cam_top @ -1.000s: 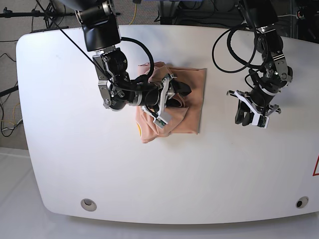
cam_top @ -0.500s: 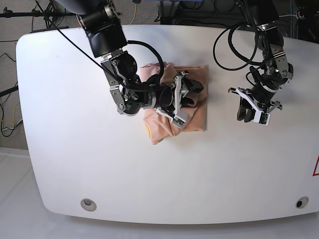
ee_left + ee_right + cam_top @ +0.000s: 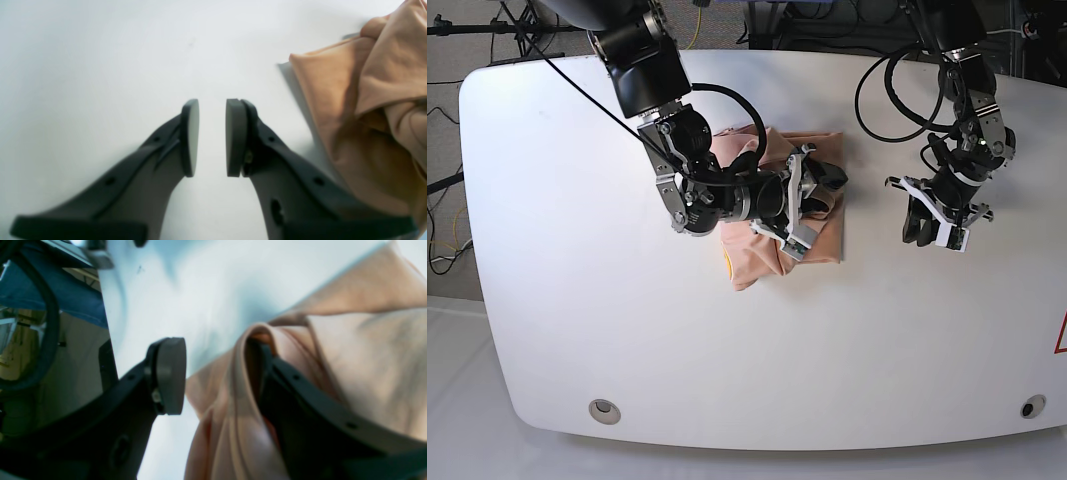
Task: Fold the T-shirt properly
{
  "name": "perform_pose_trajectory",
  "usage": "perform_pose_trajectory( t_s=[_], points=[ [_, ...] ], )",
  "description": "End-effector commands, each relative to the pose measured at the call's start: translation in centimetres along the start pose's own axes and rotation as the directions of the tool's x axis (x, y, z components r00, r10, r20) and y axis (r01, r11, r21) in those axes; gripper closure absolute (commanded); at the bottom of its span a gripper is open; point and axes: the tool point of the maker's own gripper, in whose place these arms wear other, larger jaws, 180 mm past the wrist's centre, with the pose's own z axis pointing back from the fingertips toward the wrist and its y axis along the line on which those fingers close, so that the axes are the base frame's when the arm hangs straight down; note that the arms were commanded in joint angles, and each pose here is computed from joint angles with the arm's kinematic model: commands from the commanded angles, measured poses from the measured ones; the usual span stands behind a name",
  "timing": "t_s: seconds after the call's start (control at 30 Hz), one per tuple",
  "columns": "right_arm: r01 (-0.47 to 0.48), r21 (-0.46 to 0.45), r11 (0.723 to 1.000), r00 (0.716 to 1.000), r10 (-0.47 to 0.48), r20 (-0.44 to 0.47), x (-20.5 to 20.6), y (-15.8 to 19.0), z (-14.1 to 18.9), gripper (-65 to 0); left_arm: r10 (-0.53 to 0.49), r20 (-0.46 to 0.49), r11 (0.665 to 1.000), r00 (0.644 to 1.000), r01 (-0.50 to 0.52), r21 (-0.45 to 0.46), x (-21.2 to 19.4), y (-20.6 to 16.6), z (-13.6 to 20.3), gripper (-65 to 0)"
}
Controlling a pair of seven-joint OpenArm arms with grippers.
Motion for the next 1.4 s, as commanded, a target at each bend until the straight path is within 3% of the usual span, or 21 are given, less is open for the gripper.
perform_pose_trajectory(
  t_s=[0.0,0.53,0.7,0.83,1.37],
  points=[
    [-0.034,0.02,0.999,0.997,0.032,0.069,2.5,0.6,0.4,-27.5,-0.005,0.061,1.0,0.998,0.005,0.0,1.8,0.2,0.0,-12.7],
    [-0.07,-0.016,0.997,0.996,0.071,0.055,2.6,0.2,0.9,-28.0,-0.005,0.06,1.0,0.998,0.005,-0.002,1.8,0.1,0.0,-12.7],
    [-0.084,-0.048,0.995,0.996,0.085,0.02,1.8,-0.4,0.9,-35.1,-0.005,0.058,1.0,0.998,0.005,-0.002,1.7,0.1,0.0,-12.7],
    [-0.084,-0.048,0.995,0.996,0.085,0.018,1.8,-0.4,0.9,-38.4,-0.005,0.058,1.0,0.998,0.005,-0.002,1.7,0.1,0.0,-12.7],
    [-0.126,0.015,0.992,0.992,0.127,-0.016,2.1,2.3,-1.0,-38.3,-0.005,0.058,1.0,0.998,0.005,-0.002,1.7,0.1,0.0,-12.7]
  ],
)
